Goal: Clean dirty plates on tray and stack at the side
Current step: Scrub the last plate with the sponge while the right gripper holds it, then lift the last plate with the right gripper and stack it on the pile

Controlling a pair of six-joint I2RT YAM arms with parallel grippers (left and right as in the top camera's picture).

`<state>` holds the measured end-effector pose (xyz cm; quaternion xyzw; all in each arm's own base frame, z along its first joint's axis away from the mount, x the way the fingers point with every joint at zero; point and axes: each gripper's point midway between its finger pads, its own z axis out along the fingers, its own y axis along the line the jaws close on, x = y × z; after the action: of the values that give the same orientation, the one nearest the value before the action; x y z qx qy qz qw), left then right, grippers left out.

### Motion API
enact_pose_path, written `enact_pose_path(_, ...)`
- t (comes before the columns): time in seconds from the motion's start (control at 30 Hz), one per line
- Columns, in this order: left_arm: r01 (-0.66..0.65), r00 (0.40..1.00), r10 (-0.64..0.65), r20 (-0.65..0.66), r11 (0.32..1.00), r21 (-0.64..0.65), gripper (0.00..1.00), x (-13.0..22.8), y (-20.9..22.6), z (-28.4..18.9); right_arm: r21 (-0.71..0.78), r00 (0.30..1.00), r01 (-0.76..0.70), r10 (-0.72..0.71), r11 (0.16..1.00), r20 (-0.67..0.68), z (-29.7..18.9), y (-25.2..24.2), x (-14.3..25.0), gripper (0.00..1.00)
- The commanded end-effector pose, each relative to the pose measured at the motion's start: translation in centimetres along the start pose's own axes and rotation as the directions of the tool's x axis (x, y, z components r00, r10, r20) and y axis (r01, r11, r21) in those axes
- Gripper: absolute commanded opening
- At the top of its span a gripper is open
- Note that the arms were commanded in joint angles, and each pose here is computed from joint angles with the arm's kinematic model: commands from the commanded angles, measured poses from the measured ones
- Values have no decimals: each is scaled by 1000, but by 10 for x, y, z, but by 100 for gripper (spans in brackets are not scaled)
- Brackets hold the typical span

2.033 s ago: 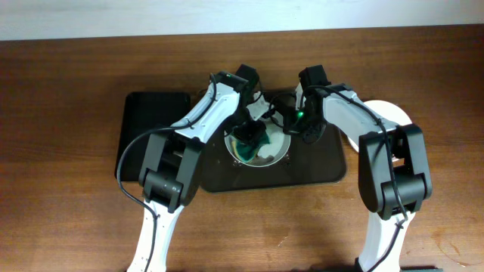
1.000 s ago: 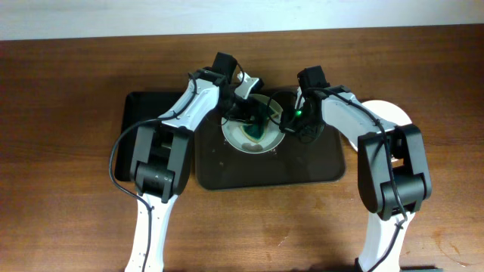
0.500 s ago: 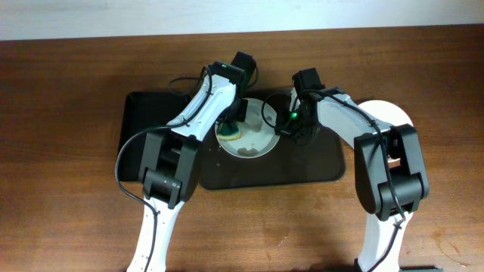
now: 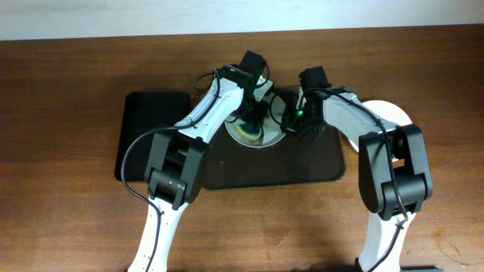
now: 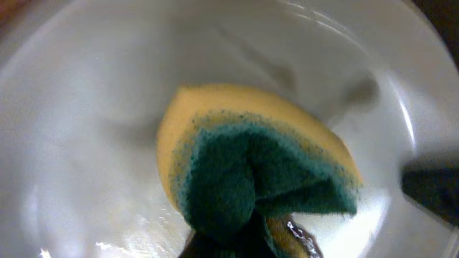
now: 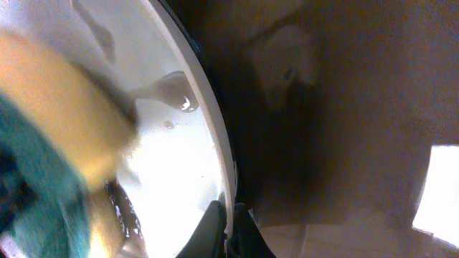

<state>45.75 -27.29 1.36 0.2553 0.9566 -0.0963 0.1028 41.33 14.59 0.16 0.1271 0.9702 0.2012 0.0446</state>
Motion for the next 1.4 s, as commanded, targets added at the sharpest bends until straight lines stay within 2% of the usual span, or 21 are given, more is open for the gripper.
enact_pose_path(0.0, 233, 972, -213, 97, 919, -318, 0, -6, 73, 10, 109, 998, -2, 9, 994, -65, 23, -29, 21, 4)
enact_pose_path(0.07, 331, 943, -311, 114, 876, -350, 0, 2, 91, 5, 110, 998, 1, 7, 994, -69, 23, -30, 22, 4)
enact_pose_path(0.17, 329, 941, -336, 47, 868, -371, 0, 15, 95, -9, 112, 997, 0, 8, 994, -71, 23, -30, 23, 4)
enact_pose_path(0.23, 325, 942, -332, 43, 876, -356, 0, 4, 88, -44, 112, 997, 0, 8, 994, -71, 23, -30, 23, 4)
enact_pose_path(0.27, 301, 952, -303, 40, 902, -309, 0, -6, 78, -63, 109, 998, 1, 6, 994, -66, 23, -29, 22, 6)
enact_pose_path(0.33, 294, 956, -290, 53, 926, -238, 0, -17, 60, -103, 91, 999, 37, -33, 995, -40, 24, -25, 14, 23)
enact_pose_path(0.4, 293, 956, -283, 76, 927, -234, 0, -21, 57, -126, 75, 996, 87, -86, 993, -12, 24, -21, 6, 37)
enact_pose_path(0.47, 298, 954, -286, 84, 926, -231, 0, -21, 58, -134, 62, 993, 118, -120, 991, 23, 24, -16, -3, 37)
enact_pose_path(0.5, 303, 953, -291, 86, 925, -231, 0, -21, 61, -135, 54, 991, 126, -128, 991, 45, 24, -13, -8, 37)
enact_pose_path(0.53, 310, 951, -297, 87, 922, -232, 0, -20, 65, -135, 49, 990, 130, -132, 990, 56, 24, -12, -11, 28)
enact_pose_path(0.57, 316, 949, -304, 88, 919, -234, 0, -20, 69, -136, 51, 990, 128, -130, 990, 51, 24, -13, -9, 8)
enact_pose_path(0.6, 325, 946, -313, 89, 916, -236, 0, -19, 73, -137, 56, 992, 123, -125, 991, 35, 24, -14, -6, 4)
enact_pose_path(0.73, 332, 943, -317, 99, 911, -246, 0, -20, 79, -138, 69, 984, 172, -174, 983, 21, -17, -7, 7, 4)
enact_pose_path(0.83, 332, 943, -316, 105, 911, -244, 0, -21, 79, -138, 228, 971, 167, -201, 959, 133, -80, -16, 2, 4)
enact_pose_path(0.97, 332, 943, -316, 104, 911, -244, 0, -21, 79, -138, 524, 930, 100, -267, 846, 252, -153, -48, 0, 4)
enact_pose_path(1.07, 332, 943, -316, 104, 911, -244, 0, -21, 79, -138, 687, 877, 30, -348, 726, 330, -193, -48, 7, 4)
enact_pose_path(1.17, 332, 943, -316, 104, 911, -245, 0, -21, 79, -137, 827, 770, -65, -499, 558, 398, -233, -28, 18, 4)
enact_pose_path(1.23, 332, 943, -316, 103, 911, -245, 0, -21, 79, -137, 895, 662, -99, -643, 434, 385, -254, -1, 26, 4)
enact_pose_path(1.37, 332, 943, -317, 100, 911, -245, 0, -20, 79, -137, 930, 513, -172, -777, 324, 366, -278, 36, 41, 4)
